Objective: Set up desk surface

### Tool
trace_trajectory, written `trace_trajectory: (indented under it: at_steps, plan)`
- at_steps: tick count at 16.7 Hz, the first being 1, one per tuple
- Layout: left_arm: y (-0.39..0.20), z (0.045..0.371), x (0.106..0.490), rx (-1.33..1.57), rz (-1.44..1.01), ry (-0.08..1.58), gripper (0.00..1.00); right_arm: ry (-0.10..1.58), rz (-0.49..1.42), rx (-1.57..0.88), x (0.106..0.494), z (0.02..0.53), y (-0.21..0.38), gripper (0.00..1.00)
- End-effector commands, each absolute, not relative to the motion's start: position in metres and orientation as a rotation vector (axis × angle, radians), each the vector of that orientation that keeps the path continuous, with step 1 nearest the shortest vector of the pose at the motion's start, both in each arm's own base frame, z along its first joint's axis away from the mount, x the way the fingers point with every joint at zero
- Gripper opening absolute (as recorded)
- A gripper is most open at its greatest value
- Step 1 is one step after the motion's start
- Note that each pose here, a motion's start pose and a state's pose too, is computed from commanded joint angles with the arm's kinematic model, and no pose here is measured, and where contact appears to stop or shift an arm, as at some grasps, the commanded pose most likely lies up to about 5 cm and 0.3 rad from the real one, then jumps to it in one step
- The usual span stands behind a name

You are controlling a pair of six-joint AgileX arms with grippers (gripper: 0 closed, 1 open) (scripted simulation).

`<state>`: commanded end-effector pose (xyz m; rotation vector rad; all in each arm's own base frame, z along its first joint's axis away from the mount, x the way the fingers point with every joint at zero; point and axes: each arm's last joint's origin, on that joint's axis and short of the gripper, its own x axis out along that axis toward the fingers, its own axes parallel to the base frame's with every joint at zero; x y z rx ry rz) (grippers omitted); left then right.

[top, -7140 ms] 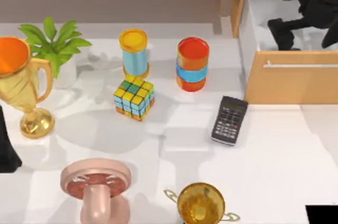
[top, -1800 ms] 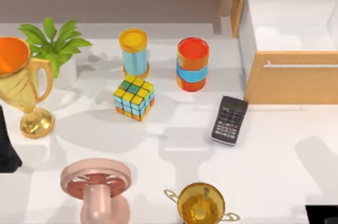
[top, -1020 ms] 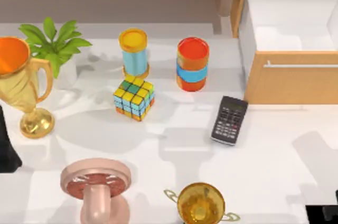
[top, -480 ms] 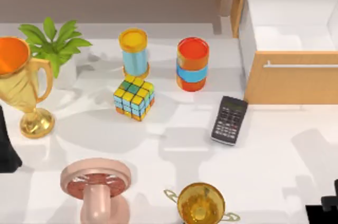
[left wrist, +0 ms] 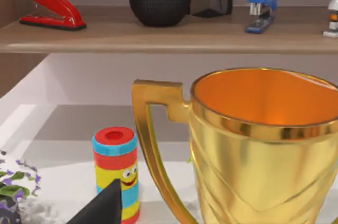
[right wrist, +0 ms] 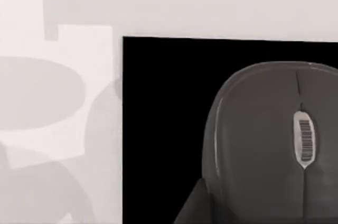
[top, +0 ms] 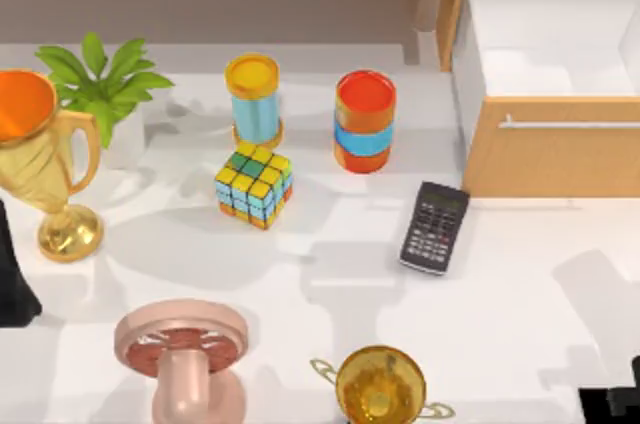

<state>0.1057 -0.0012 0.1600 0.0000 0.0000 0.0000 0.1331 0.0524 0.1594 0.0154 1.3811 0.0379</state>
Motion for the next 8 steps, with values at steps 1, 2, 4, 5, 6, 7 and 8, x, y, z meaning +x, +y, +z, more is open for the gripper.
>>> trace_trajectory:
  at_steps: [1, 2, 4, 5, 6, 7, 8]
  plan:
    - [-0.001, 0.16, 0.106, 0.0, 0.0, 0.0, 1.0, 1.401, 0.032, 0.009, 0.132, 0.155, 0.052, 0.0]
    - [-0.001, 0.16, 0.106, 0.0, 0.0, 0.0, 1.0, 1.425, 0.025, 0.001, 0.13, 0.151, 0.051, 0.0]
    - [-0.001, 0.16, 0.106, 0.0, 0.0, 0.0, 1.0, 1.469, 0.012, -0.014, 0.126, 0.143, 0.05, 0.0]
    - [-0.001, 0.16, 0.106, 0.0, 0.0, 0.0, 1.0, 1.469, 0.012, -0.014, 0.126, 0.143, 0.05, 0.0]
    - [-0.001, 0.16, 0.106, 0.0, 0.0, 0.0, 1.0, 1.469, 0.012, -0.014, 0.126, 0.143, 0.05, 0.0]
    - [-0.001, 0.16, 0.106, 0.0, 0.0, 0.0, 1.0, 1.469, 0.012, -0.014, 0.126, 0.143, 0.05, 0.0]
    - [-0.001, 0.16, 0.106, 0.0, 0.0, 0.0, 1.0, 1.469, 0.012, -0.014, 0.126, 0.143, 0.05, 0.0]
